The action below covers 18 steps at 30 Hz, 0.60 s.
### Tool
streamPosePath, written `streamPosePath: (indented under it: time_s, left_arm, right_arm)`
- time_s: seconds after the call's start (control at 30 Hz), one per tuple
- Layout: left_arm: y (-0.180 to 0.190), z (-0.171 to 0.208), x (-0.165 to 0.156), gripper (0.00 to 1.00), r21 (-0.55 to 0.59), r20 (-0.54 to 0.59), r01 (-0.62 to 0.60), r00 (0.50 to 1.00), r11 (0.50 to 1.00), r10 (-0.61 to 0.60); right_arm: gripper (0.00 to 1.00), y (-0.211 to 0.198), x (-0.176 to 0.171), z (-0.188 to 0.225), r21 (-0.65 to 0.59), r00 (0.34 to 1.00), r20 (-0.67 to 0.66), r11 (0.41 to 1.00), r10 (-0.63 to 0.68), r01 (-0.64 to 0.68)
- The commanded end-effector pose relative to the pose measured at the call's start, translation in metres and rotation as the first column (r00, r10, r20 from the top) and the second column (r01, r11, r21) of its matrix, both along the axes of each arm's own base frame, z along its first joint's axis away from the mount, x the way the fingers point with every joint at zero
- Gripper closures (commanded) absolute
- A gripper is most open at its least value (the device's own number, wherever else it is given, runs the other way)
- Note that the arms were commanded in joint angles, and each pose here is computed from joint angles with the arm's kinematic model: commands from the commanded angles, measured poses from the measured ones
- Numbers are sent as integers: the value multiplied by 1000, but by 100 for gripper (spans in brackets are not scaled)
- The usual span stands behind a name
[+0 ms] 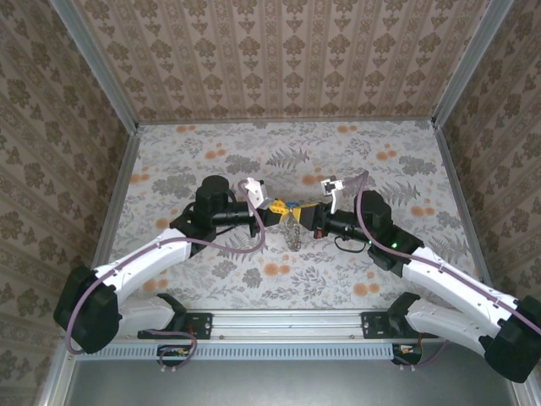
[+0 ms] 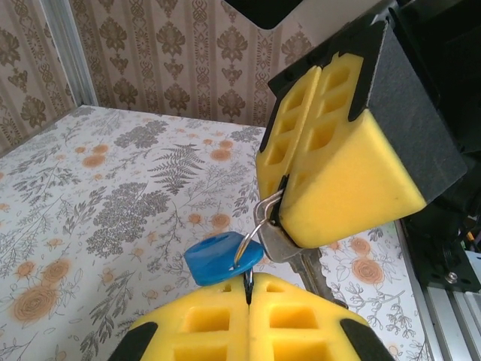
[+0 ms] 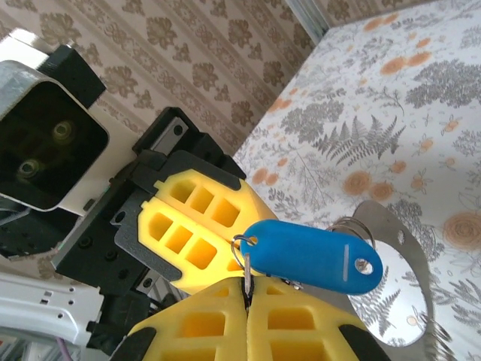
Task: Put the keys on the keyring
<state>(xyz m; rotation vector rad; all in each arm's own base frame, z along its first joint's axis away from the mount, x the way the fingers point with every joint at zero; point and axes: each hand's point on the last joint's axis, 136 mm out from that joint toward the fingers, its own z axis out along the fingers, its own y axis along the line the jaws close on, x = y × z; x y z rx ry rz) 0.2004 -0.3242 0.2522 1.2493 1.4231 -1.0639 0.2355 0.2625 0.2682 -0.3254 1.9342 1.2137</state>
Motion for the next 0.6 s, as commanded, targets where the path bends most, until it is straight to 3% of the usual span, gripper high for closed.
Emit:
streamPosePath:
  time_s: [0.0, 0.13, 0.2, 0.33, 0.47, 0.57]
  left_arm:
    - [-1, 4, -2, 100, 16, 23, 21, 1000, 1000, -21]
    - [0, 7, -1, 88, 7, 29, 12, 1000, 1000, -12]
    - [1, 8, 0, 70, 6, 30, 2, 1000, 1000, -2]
    - [8, 10, 3, 57, 4, 44, -38, 998, 999, 37]
    - [27, 8, 16, 46, 29, 49, -146, 988, 989, 145]
    - [48, 0, 32, 41, 83, 33, -252, 968, 964, 250]
  right_arm:
    - [100, 4, -8, 29, -6, 997, 44, 998, 57, -57]
    - [100, 0, -9, 34, -94, 997, 30, 993, 71, -68]
    - [100, -1, -9, 39, -133, 996, 10, 987, 88, -86]
    - [100, -8, -3, 50, -206, 996, -55, 975, 74, -84]
    - [100, -24, 11, 66, -246, 990, -142, 969, -12, -24]
    - [100, -36, 27, 91, -205, 976, -176, 975, -127, 90]
